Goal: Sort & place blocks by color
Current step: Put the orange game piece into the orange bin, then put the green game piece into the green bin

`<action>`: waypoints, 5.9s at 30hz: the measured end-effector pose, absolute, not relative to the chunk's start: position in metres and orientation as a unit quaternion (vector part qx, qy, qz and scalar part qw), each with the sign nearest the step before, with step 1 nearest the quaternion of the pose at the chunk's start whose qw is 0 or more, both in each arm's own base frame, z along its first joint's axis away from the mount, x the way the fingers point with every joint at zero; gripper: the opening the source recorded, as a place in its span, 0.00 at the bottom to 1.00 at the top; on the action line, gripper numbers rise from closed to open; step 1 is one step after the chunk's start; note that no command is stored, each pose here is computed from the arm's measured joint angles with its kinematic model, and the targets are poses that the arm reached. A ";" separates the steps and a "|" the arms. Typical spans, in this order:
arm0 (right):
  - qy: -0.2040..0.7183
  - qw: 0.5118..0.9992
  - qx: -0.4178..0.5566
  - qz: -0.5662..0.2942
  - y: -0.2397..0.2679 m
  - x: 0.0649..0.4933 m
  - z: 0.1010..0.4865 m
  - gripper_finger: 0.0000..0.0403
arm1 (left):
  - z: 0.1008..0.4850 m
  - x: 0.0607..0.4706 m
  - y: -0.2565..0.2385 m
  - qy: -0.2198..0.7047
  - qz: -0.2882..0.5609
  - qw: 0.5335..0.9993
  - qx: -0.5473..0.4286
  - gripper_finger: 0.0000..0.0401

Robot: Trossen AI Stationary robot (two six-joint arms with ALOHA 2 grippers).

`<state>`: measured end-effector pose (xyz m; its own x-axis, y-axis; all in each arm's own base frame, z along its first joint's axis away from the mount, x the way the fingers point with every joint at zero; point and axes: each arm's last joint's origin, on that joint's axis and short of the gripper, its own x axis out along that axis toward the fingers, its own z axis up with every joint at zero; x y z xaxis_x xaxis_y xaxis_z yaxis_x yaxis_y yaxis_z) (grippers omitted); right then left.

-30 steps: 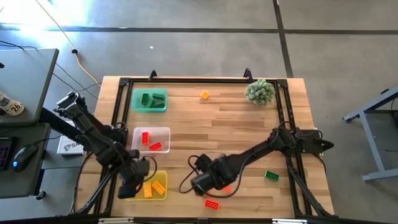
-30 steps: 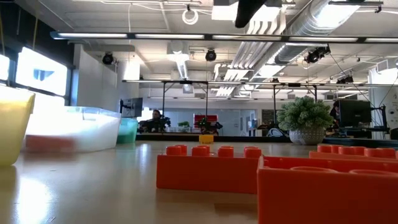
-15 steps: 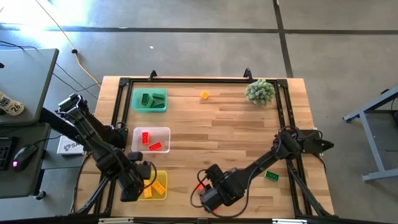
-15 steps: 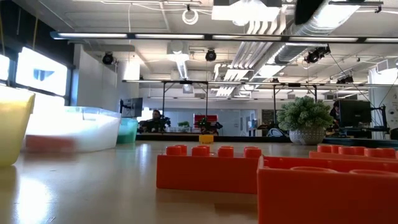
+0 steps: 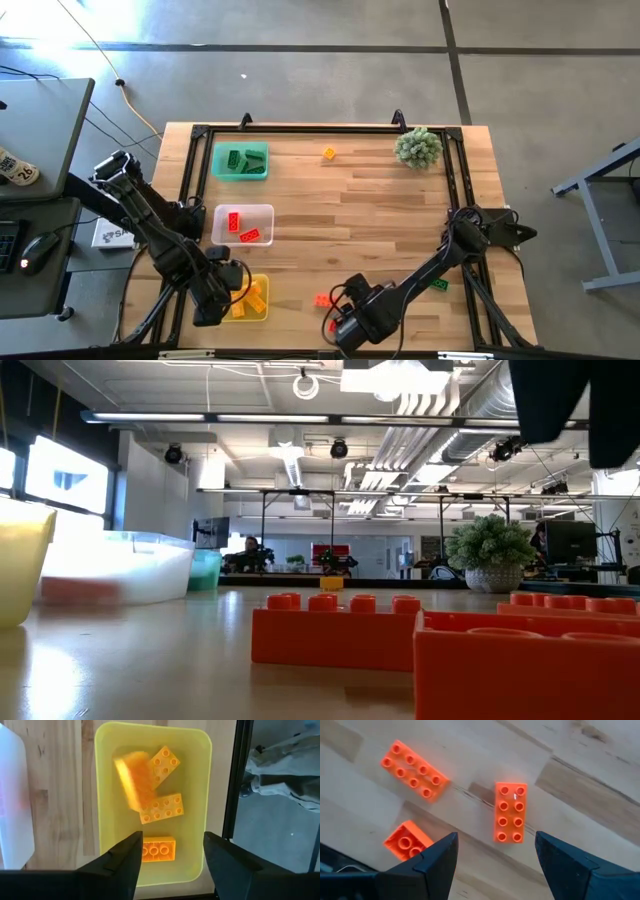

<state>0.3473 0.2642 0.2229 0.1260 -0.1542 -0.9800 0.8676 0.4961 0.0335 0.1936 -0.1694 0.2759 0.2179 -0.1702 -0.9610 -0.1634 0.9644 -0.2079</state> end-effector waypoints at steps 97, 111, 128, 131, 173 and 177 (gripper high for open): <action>0.482 0.837 -0.191 -0.174 0.169 0.413 0.299 0.28 | 0.301 0.297 -0.005 0.405 0.033 0.801 -0.439 0.50; 0.479 0.839 -0.207 -0.156 0.150 0.419 0.309 0.28 | 0.305 0.301 0.004 0.372 0.036 0.817 -0.438 0.40; 0.491 0.846 -0.141 -0.155 0.139 0.423 0.308 0.53 | 0.295 0.291 0.004 0.433 0.063 0.817 -0.376 0.17; 0.493 0.849 -0.105 -0.161 0.136 0.424 0.307 0.57 | 0.289 0.283 0.004 0.470 0.076 0.808 -0.347 0.18; 0.561 0.755 0.199 -0.275 0.216 0.361 0.297 0.58 | 0.210 0.212 -0.001 0.727 0.146 0.661 -0.113 0.36; 0.567 0.746 0.193 -0.290 0.229 0.348 0.293 0.58 | 0.210 0.212 -0.001 0.727 0.147 0.662 -0.109 0.40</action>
